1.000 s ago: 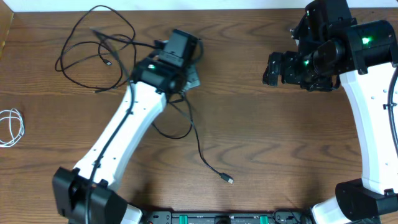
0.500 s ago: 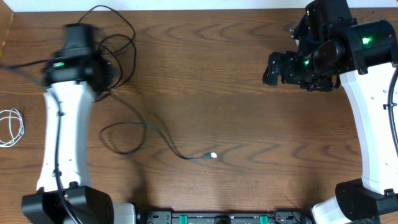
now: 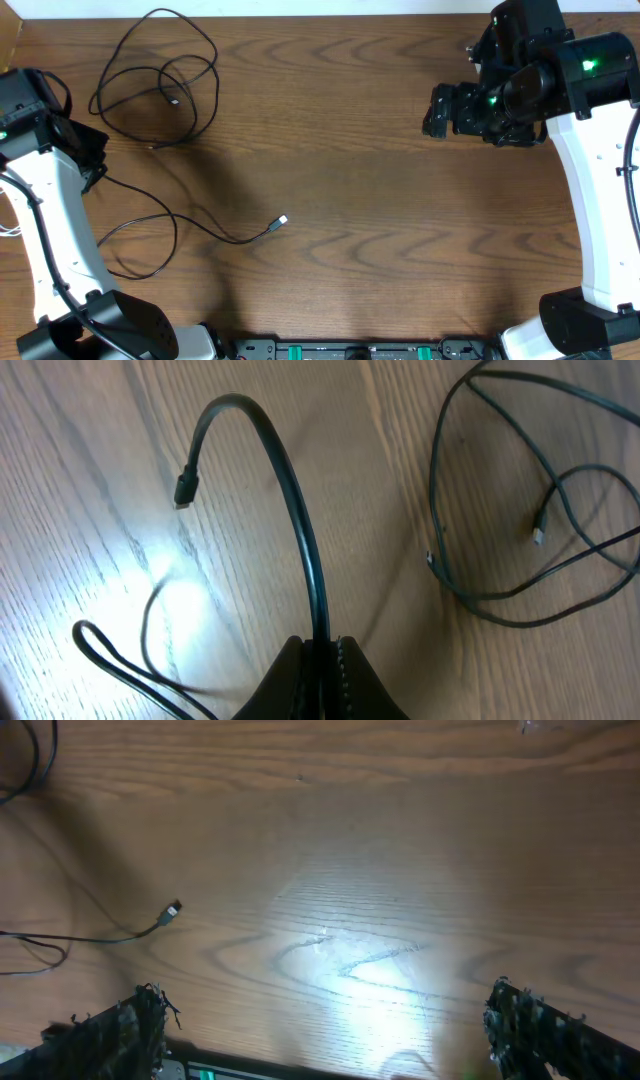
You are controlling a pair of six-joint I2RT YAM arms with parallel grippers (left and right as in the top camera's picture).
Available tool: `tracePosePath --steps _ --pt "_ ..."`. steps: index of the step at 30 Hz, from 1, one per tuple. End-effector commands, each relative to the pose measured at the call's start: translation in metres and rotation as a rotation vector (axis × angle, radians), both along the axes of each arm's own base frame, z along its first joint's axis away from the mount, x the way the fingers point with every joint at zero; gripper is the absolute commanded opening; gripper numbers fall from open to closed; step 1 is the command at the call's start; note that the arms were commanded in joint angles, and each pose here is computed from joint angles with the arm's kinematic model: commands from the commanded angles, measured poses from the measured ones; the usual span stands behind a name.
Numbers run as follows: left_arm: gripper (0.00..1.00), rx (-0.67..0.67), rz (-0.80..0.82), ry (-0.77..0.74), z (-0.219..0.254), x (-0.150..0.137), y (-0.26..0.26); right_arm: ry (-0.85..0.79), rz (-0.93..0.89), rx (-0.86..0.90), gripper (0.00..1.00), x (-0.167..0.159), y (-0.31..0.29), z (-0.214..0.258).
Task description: Untangle cables
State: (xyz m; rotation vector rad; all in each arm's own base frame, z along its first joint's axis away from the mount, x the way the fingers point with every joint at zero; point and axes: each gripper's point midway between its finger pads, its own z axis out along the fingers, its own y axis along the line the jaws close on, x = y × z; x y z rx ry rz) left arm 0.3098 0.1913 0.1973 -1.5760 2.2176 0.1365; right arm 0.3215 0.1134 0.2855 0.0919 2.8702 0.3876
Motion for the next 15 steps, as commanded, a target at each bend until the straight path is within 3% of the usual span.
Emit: tracePosePath --steps 1,3,8,13,15 --pt "0.25 -0.034 0.011 0.043 -0.011 -0.008 -0.005 -0.014 0.014 -0.004 0.99 -0.002 0.001 0.004" --pt "0.27 -0.061 0.007 0.083 -0.018 -0.014 -0.01 -0.014 0.014 -0.004 0.99 -0.002 0.001 0.004" --pt "0.44 -0.144 -0.009 0.139 -0.029 -0.023 -0.025 -0.014 0.014 -0.004 0.99 -0.002 0.001 0.003" --pt "0.47 -0.304 -0.062 0.148 -0.033 -0.028 -0.056 -0.014 0.014 -0.004 0.99 -0.002 0.001 0.003" --pt "0.47 -0.382 -0.192 0.121 -0.031 -0.021 -0.079 -0.014 0.014 -0.004 0.99 -0.002 0.001 0.004"
